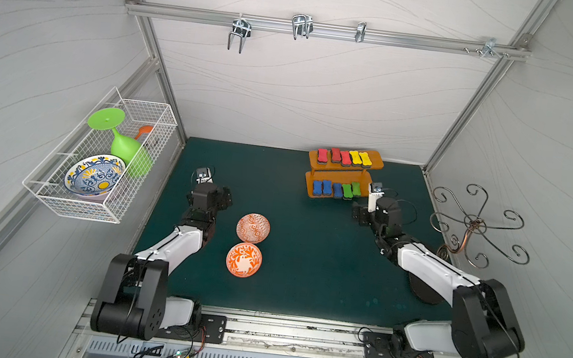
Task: Remove the whiteboard erasers from the shelf
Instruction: Move the shelf to the center of the board.
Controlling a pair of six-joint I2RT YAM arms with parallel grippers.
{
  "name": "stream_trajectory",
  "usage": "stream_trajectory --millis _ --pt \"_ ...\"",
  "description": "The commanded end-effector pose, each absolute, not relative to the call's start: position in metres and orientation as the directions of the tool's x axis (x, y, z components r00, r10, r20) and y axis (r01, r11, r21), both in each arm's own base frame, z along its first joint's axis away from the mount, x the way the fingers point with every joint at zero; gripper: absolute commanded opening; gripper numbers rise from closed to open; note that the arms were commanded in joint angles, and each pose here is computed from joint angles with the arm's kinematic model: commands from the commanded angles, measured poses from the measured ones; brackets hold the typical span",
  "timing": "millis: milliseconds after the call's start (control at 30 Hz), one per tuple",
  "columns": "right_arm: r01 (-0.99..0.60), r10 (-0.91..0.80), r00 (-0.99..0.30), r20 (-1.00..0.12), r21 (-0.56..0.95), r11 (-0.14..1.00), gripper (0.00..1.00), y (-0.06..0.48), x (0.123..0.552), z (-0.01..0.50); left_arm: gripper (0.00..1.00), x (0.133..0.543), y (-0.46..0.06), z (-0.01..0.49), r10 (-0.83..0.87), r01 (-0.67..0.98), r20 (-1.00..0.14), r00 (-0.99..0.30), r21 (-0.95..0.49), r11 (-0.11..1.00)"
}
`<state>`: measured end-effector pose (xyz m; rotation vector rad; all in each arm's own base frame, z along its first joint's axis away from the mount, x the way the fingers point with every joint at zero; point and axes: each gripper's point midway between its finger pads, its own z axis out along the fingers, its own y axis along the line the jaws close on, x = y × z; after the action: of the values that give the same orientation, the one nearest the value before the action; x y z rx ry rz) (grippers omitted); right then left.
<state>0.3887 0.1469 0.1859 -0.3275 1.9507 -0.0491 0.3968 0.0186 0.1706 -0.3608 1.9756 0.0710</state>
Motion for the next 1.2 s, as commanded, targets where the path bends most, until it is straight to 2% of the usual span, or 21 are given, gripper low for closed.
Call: stream_trajectory --millis 0,133,300,433,533,767,867,967,1167 --pt "-0.193 -0.418 -0.431 -0.800 -0.371 0.908 0.99 0.157 0.356 0.182 0.89 0.395 -0.008 0.194 -0.330 -0.287 -0.832 -0.446 -0.216 0.933" --pt "-0.291 -0.292 -0.440 -0.849 -0.173 0.941 0.99 0.199 0.359 0.223 0.82 0.412 -0.056 0.211 -0.394 -0.193 -0.746 -0.537 -0.346 0.918" --pt "-0.420 -0.274 -0.475 -0.836 -0.058 0.906 0.99 0.229 0.388 0.257 0.79 0.435 -0.126 0.221 -0.371 -0.047 -0.668 -0.645 -0.450 0.892" --pt "-0.446 -0.218 -0.520 -0.826 0.044 0.894 0.99 0.220 0.423 0.274 0.76 0.449 -0.177 0.221 -0.348 0.057 -0.592 -0.727 -0.557 0.829" --pt "-0.423 -0.141 -0.560 -0.816 0.135 0.896 0.99 0.200 0.452 0.283 0.75 0.457 -0.212 0.222 -0.285 0.135 -0.571 -0.770 -0.583 0.801" --pt "-0.337 -0.104 -0.568 -0.816 0.115 0.934 0.99 0.173 0.513 0.293 0.74 0.491 -0.254 0.222 -0.256 0.216 -0.538 -0.803 -0.663 0.716" --pt "-0.329 -0.116 -0.563 -0.818 0.094 0.940 0.99 0.169 0.529 0.291 0.70 0.505 -0.275 0.224 -0.252 0.257 -0.516 -0.819 -0.722 0.642" --pt "-0.327 -0.105 -0.571 -0.814 0.108 0.939 0.99 0.164 0.540 0.287 0.66 0.522 -0.290 0.217 -0.248 0.274 -0.494 -0.834 -0.759 0.591" --pt "-0.362 -0.102 -0.576 -0.811 0.141 0.922 0.99 0.170 0.541 0.285 0.61 0.563 -0.290 0.199 -0.287 0.238 -0.463 -0.839 -0.785 0.571"
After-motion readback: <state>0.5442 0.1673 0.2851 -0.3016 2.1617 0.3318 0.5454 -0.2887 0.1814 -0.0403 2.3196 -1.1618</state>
